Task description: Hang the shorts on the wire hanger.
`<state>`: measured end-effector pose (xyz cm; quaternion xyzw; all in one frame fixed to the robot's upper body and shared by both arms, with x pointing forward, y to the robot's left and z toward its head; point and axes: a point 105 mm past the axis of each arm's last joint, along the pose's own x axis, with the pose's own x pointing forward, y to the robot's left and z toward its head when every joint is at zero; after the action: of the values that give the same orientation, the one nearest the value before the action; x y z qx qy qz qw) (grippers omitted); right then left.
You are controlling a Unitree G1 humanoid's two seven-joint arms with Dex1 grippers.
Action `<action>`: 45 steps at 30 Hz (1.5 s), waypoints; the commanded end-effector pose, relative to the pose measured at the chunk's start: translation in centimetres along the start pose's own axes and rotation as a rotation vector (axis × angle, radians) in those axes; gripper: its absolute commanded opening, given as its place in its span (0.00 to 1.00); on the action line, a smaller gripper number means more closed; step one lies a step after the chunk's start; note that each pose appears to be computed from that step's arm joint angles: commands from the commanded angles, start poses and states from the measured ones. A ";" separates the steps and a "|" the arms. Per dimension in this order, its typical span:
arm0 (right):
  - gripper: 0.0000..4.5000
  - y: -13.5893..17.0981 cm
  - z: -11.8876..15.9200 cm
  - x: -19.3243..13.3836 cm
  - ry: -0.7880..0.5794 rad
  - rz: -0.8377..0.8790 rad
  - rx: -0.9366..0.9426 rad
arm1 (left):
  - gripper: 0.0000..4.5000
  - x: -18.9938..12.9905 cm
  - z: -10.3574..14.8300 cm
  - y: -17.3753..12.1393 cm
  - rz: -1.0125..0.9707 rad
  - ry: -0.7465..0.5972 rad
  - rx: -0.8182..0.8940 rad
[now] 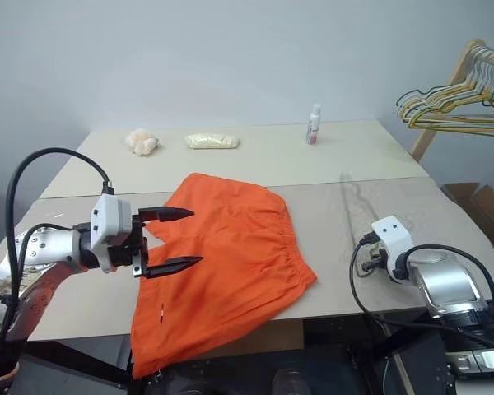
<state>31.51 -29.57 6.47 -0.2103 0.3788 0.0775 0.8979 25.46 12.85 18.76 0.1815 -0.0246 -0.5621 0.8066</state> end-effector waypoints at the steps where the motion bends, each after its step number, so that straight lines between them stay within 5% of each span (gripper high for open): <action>1: 0.01 -1.4 3.5 -1.9 -0.152 -0.099 -0.179 | 1.00 0.3 1.0 0.6 0.015 -0.023 0.038; 7: 0.01 -1.1 9.9 -5.6 -0.531 -0.311 -0.882 | 1.00 1.0 1.6 3.2 0.083 -0.061 0.027; 10: 0.01 0.2 11.8 -7.1 -0.670 -0.376 -1.301 | 1.00 1.7 2.6 5.4 0.130 -0.090 -0.020; 14: 0.01 1.1 13.2 -7.8 -0.788 -0.430 -1.617 | 1.00 2.6 3.4 7.4 0.111 -0.082 -0.093; 21: 0.01 2.7 16.4 -9.4 -1.032 -0.526 -1.740 | 1.00 5.2 1.6 8.3 -0.009 0.071 -0.126; 32: 0.01 3.7 17.8 -10.5 -1.096 -0.552 -1.757 | 1.00 8.1 -1.5 6.3 -0.200 0.236 -0.103; 35: 0.00 3.5 18.0 -10.6 -1.086 -0.564 -1.753 | 0.86 8.3 -2.4 5.8 -0.227 0.273 -0.091; 45: 0.00 3.3 18.4 -10.8 -1.077 -0.587 -1.730 | 0.12 8.4 -2.1 6.8 -0.149 0.241 -0.113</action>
<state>34.99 -18.86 22.05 -0.8046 -0.2897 0.2177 0.4703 34.58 7.45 16.14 0.1988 0.1391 -0.6093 0.7549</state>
